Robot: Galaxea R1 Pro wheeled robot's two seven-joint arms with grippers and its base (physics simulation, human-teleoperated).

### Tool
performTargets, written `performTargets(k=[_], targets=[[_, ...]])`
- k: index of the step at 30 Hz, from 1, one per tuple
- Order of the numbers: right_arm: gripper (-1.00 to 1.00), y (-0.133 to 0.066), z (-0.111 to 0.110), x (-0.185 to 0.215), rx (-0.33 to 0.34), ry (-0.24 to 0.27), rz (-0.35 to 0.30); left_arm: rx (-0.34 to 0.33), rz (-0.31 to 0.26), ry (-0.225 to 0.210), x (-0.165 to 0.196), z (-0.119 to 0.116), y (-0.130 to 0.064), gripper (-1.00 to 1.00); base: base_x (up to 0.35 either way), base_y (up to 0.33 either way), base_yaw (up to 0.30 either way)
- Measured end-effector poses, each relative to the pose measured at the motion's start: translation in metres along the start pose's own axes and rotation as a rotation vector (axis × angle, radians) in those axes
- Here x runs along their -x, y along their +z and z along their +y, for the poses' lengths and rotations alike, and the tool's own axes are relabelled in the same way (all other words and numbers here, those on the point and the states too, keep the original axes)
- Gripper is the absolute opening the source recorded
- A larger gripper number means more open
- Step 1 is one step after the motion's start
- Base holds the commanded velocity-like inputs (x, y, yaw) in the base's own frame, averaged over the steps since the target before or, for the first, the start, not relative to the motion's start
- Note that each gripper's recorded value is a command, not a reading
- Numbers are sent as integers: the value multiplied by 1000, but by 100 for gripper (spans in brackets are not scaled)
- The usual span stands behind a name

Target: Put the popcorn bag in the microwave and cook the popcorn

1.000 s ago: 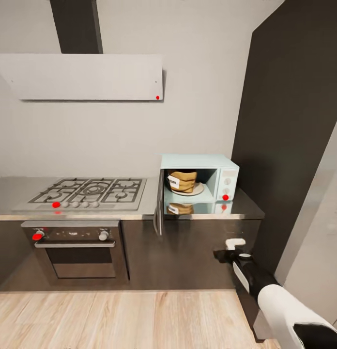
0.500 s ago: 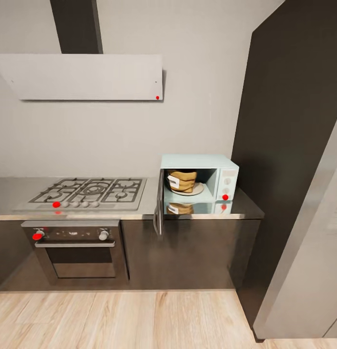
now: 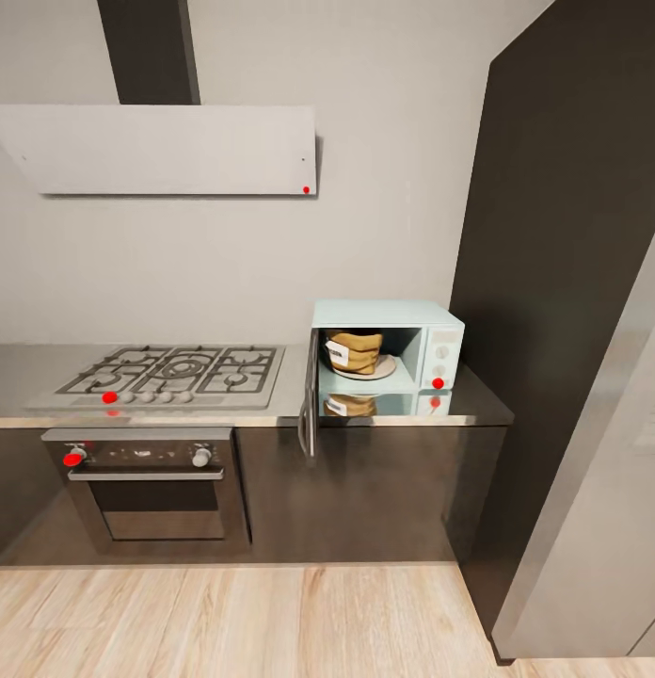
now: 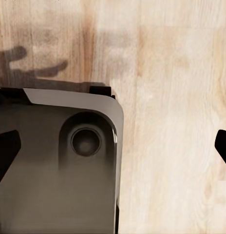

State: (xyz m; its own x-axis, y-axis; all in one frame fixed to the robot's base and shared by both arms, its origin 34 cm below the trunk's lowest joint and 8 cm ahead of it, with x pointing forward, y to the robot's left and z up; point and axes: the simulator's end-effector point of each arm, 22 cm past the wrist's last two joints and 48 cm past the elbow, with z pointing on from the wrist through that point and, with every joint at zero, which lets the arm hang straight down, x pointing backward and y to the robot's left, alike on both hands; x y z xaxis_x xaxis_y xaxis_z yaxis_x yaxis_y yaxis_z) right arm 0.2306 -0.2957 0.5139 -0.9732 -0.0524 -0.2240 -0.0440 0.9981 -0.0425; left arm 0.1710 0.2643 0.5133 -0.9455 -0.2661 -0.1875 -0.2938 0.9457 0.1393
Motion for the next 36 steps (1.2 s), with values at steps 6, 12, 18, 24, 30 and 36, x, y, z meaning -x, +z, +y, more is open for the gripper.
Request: performTargets(k=[6, 12, 18, 24, 30, 36], targets=[[100, 0, -7, 0, -9, 0, -1, 1, 0, -2, 0, -1, 0, 100, 0, 0, 0], [100, 0, -4, 0, -5, 1, -1, -26, -127, -1, 70, -8, 3, 100, 0, 0, 0], [100, 0, -6, 0, -7, -2, 0, -127, -248, -1, 225, -33, -30, 100, 0, 0, 0], [100, 0, -4, 0, -4, -4, 0, -283, -471, 8, 375, -66, -98, 100, 0, 0, 0], [100, 0, -3, 0, -1, -9, 0, -403, -744, -41, 539, -102, -206, 100, 0, 0, 0], [100, 0, 1, 0, 13, -16, 0, -913, -960, 4, 615, -176, -389, 100, 0, 0, 0]])
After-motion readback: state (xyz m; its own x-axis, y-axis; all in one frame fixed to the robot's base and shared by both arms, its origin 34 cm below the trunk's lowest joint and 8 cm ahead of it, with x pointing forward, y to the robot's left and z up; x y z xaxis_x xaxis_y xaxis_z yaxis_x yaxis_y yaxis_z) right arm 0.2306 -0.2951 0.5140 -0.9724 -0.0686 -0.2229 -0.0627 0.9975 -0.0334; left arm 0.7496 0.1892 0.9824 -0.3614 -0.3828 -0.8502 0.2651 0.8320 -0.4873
